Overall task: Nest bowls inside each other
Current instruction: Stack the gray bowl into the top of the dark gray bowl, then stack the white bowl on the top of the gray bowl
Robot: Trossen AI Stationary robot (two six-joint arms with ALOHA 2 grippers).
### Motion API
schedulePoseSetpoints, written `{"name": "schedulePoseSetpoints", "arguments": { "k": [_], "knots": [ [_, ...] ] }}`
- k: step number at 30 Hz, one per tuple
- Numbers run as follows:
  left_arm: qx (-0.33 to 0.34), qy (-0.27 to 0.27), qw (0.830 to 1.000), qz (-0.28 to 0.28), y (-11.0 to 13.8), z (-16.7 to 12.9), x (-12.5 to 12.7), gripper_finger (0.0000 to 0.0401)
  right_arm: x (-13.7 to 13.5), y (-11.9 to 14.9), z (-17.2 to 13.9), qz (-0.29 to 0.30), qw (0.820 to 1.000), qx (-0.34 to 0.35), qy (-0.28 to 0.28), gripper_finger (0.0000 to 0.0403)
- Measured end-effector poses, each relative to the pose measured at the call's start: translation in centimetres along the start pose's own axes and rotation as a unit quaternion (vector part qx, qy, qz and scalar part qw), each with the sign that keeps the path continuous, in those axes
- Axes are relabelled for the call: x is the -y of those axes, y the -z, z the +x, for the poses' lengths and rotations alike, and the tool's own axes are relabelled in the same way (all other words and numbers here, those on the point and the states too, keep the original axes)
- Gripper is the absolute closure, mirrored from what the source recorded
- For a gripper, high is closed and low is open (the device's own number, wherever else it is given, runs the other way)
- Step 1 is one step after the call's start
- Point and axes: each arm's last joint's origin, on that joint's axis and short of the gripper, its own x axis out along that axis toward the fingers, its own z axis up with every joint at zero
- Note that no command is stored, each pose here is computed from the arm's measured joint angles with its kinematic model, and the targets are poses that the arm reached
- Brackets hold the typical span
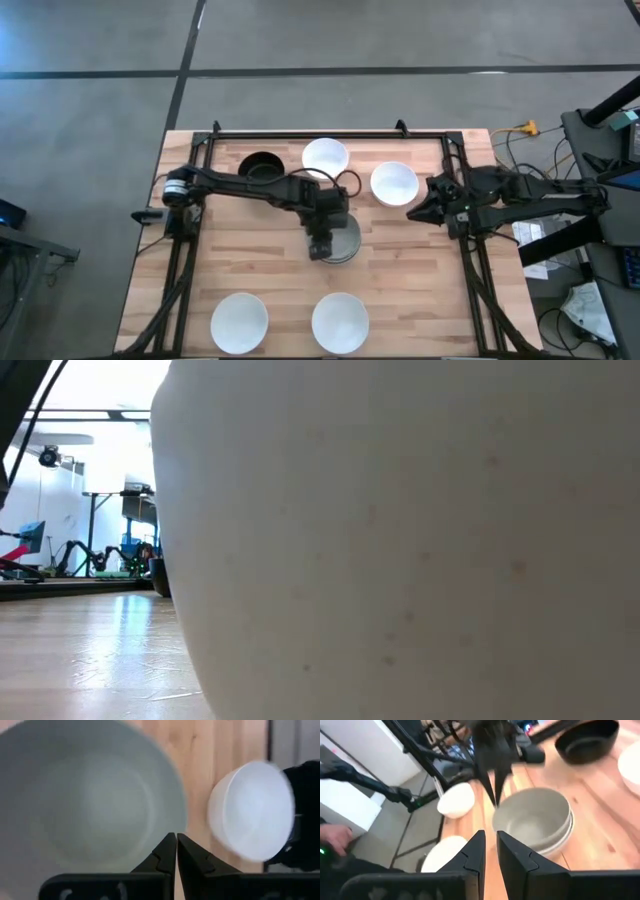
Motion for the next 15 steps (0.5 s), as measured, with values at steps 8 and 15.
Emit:
{"name": "schedulePoseSetpoints", "arguments": {
  "k": [8, 15],
  "knots": [
    [-0.012, -0.053, 0.998, 0.036, 2.7, -3.4, 0.4, 0.0401, 1.1, 1.4, 1.8, 0.038, 0.999, -0.002, 0.002, 0.036],
    [-0.033, -0.102, 0.993, 0.04, 8.0, -6.2, -0.2, 0.0401, 2.2, 2.5, 3.5, 0.087, 0.995, -0.026, 0.035, 0.0319]
  ]
}}
